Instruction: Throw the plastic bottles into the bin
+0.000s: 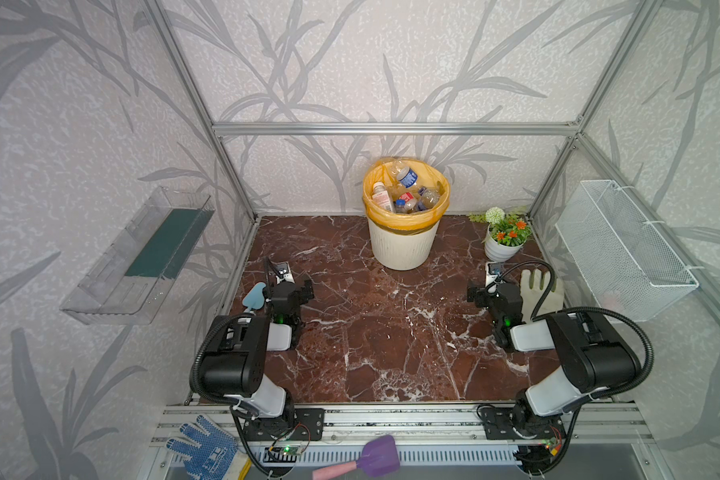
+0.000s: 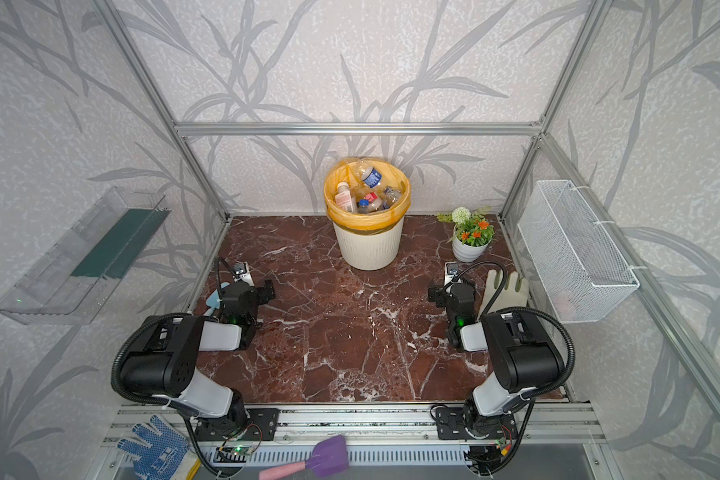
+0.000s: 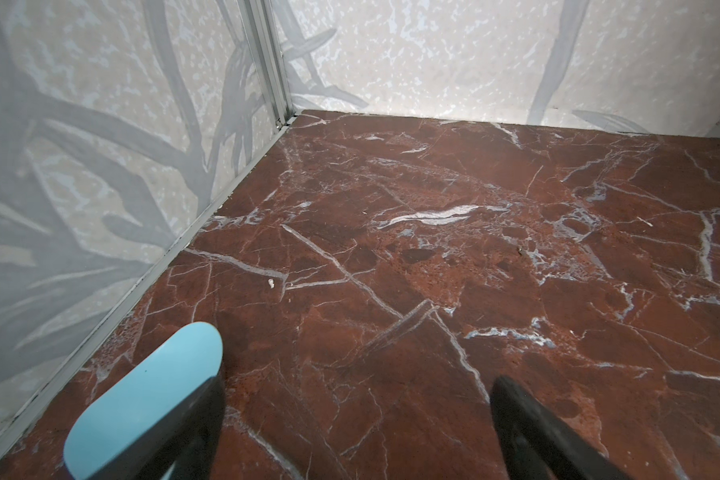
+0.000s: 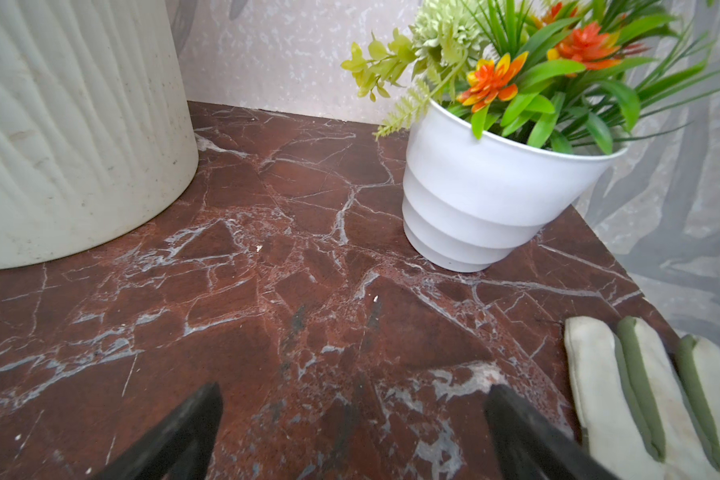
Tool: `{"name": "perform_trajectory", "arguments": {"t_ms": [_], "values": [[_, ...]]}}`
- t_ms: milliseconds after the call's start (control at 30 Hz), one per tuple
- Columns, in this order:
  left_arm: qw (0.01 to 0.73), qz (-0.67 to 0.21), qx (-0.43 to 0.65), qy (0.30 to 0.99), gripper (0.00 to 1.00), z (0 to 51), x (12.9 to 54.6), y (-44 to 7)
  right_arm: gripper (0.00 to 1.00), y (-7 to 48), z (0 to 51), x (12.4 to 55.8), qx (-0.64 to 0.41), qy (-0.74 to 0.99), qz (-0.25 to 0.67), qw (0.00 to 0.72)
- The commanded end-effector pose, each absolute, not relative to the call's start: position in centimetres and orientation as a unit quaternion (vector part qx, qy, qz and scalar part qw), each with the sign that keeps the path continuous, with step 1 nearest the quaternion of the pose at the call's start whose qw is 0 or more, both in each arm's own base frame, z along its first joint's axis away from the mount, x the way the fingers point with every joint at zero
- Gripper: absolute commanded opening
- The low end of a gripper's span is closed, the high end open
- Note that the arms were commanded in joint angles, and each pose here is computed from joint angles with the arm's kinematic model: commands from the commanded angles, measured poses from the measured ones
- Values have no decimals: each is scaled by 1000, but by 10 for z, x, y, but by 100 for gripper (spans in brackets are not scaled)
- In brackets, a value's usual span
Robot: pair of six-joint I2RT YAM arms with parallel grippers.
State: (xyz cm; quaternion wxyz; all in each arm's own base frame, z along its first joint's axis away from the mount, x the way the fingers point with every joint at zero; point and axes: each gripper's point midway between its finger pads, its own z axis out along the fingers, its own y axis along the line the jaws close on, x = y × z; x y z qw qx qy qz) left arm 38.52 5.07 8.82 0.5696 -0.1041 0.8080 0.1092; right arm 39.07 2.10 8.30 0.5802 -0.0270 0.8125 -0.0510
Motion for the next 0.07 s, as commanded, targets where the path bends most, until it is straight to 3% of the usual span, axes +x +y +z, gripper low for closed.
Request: {"name": "perform_trajectory", "arguments": {"t_ms": [0,33], "values": [[583,105,-103,799,99,97,392,49,99,20,95,397,-20,803,-49,593],[584,104,-102,798,99,97,392,48,99,20,94,397,-20,804,-49,593]]}}
